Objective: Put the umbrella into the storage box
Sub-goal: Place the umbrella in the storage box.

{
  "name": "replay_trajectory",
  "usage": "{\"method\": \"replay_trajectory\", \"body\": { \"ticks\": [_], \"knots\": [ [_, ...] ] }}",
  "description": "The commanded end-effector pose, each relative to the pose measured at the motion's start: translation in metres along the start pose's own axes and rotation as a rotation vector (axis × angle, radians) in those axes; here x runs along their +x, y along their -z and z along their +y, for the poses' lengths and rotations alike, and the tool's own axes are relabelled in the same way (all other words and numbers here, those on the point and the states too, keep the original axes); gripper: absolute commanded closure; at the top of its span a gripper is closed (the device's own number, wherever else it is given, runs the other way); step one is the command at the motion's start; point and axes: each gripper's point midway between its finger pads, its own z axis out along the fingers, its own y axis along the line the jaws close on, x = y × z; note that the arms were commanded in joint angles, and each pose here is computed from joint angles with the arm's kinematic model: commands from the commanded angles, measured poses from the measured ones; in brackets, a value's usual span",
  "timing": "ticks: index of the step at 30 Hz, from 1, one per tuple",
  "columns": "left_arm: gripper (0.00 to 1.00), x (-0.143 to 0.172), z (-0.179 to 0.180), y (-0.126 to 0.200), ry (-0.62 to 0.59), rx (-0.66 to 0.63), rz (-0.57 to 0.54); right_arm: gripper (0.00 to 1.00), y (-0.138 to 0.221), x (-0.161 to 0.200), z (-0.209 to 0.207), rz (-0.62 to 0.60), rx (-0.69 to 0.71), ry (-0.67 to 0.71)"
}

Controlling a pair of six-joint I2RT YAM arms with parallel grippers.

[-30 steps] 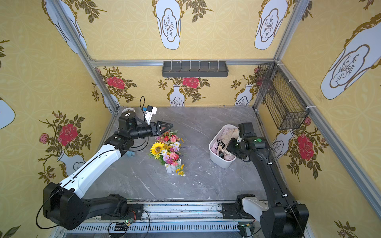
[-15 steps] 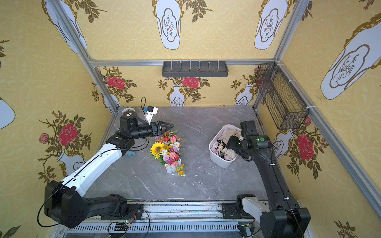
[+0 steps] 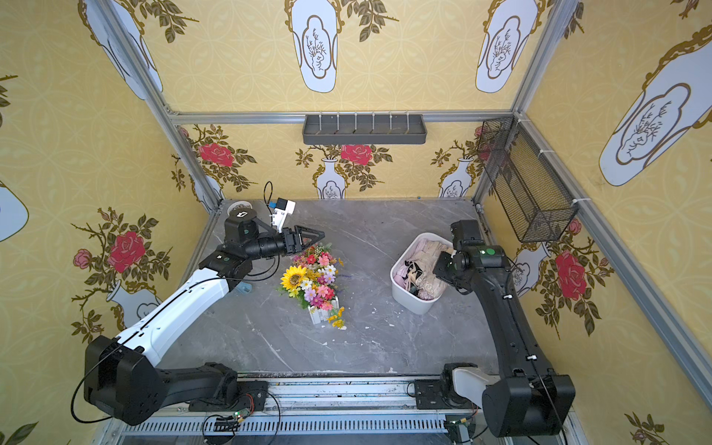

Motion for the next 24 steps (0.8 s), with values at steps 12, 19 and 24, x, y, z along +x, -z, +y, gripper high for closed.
{"method": "replay_trajectory", "body": {
  "ticks": [12, 19, 24],
  "knots": [
    [0.23, 0.003, 0.001, 0.001, -0.022, -0.001, 0.008, 0.76, -0.057, -0.001, -0.009, 0.083, -0.029, -0.032],
    [0.24, 0.004, 0.001, 0.002, -0.021, -0.001, 0.007, 0.76, -0.082, 0.009, -0.019, 0.149, 0.004, -0.041],
    [0.24, 0.003, 0.000, 0.002, -0.022, -0.001, 0.006, 0.72, -0.067, -0.001, -0.014, 0.103, -0.015, -0.039]
  ]
}}
